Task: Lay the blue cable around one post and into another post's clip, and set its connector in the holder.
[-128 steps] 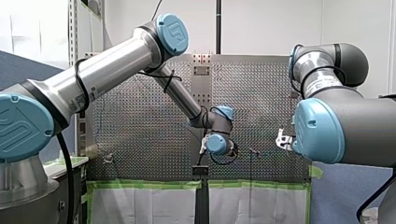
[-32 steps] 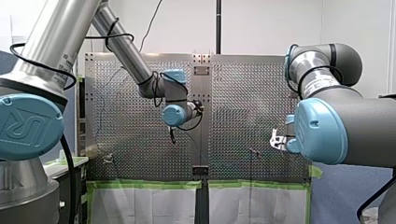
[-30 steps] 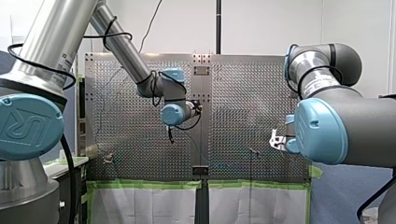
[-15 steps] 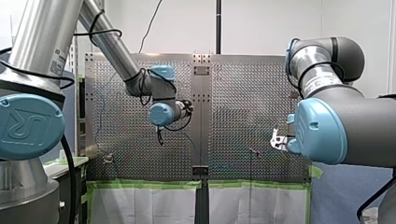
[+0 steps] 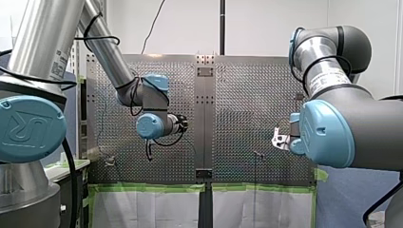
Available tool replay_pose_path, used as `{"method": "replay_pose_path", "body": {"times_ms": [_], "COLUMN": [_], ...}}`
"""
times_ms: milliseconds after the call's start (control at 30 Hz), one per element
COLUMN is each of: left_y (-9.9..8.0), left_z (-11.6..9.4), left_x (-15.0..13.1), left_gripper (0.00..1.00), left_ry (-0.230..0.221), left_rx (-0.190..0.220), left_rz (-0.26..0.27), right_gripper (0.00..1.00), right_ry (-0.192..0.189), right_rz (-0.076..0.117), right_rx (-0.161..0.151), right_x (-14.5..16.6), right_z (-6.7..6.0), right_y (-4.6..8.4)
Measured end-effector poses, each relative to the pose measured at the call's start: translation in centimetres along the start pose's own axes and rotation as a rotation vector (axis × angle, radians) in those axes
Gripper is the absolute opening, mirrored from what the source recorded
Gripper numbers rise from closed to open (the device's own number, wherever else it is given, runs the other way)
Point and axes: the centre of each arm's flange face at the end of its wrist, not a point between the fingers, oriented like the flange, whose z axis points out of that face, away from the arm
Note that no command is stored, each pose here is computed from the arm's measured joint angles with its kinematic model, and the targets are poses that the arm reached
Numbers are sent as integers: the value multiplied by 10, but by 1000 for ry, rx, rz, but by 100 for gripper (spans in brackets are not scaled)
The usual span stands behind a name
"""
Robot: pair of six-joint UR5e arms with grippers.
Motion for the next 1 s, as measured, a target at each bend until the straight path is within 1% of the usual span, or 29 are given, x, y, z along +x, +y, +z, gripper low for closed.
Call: {"method": "replay_pose_path", "body": {"times_ms": [433,633,733,833,1000], "left_y": [28,41,47,50,50], "left_z": [-50,-76,-88,-92,-94], "left_x": [31,43,48,50,51], "left_gripper": [100,100,100,100,100], "left_ry": [112,166,191,200,204], "left_rx": [-22,-33,-38,-40,-41], "left_rz": [47,70,81,84,86], "right_gripper": [0,0,0,0,0], "right_ry": [16,27,27,21,6], "right_rz": [2,1,1,0,0], "right_rx": [20,30,35,42,68], "right_x": [35,52,61,68,80], "right_z": [-30,-47,-57,-67,-81], "right_y": [-14,-20,-23,-26,-31]}}
